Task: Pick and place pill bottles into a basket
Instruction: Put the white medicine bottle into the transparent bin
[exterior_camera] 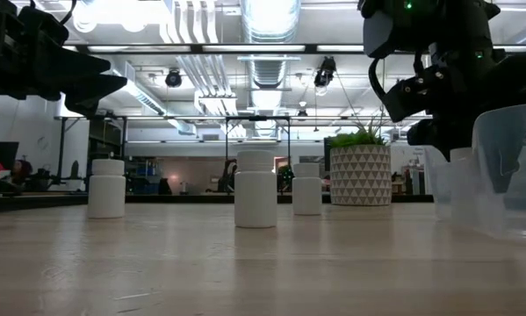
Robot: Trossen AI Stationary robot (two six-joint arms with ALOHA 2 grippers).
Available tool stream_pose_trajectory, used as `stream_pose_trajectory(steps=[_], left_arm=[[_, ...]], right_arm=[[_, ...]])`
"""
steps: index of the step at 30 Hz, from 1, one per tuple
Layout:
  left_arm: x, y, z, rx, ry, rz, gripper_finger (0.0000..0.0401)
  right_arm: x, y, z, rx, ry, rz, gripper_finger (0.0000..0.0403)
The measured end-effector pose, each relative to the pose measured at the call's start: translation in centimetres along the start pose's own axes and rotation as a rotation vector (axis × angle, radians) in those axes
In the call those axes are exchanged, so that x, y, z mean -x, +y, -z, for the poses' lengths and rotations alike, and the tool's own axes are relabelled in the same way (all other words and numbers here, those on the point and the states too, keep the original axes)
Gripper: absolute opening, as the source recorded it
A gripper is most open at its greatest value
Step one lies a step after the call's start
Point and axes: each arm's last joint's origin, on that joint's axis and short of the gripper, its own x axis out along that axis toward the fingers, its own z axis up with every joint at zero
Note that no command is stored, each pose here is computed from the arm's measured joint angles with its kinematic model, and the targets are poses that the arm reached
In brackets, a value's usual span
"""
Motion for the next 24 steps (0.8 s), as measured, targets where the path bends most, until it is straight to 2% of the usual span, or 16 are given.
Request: stream_pose_trajectory(steps=[4, 9, 13, 20, 24], left_arm=[[0.0, 0.0, 0.0, 0.0, 0.001, 0.0, 0.0222], [0.0, 0.0, 0.0, 0.0, 0.002, -0.001, 0.0222], [0.0, 0.0, 0.0, 0.0, 0.001, 0.0, 0.0222], [0.0, 0.0, 0.0, 0.0, 0.002, 0.0, 0.0222], [0.0, 0.0, 0.0, 0.0, 0.001, 0.0, 0.0222]], right_arm=[[0.0, -0.1, 0.0, -0.008, -0.012, 0.026, 0.0165], [0.0, -0.1, -0.1, -0.034, -0.02, 0.046, 0.0263], [0.0, -0.1, -0.1, -0.05, -0.02, 0.047, 0.0305], [1.4, 0.3, -0.8, -0.039, -0.049, 0.049, 0.0321], [2.9, 0.6, -1.6, -0.018, -0.096, 0.102, 0.0315]])
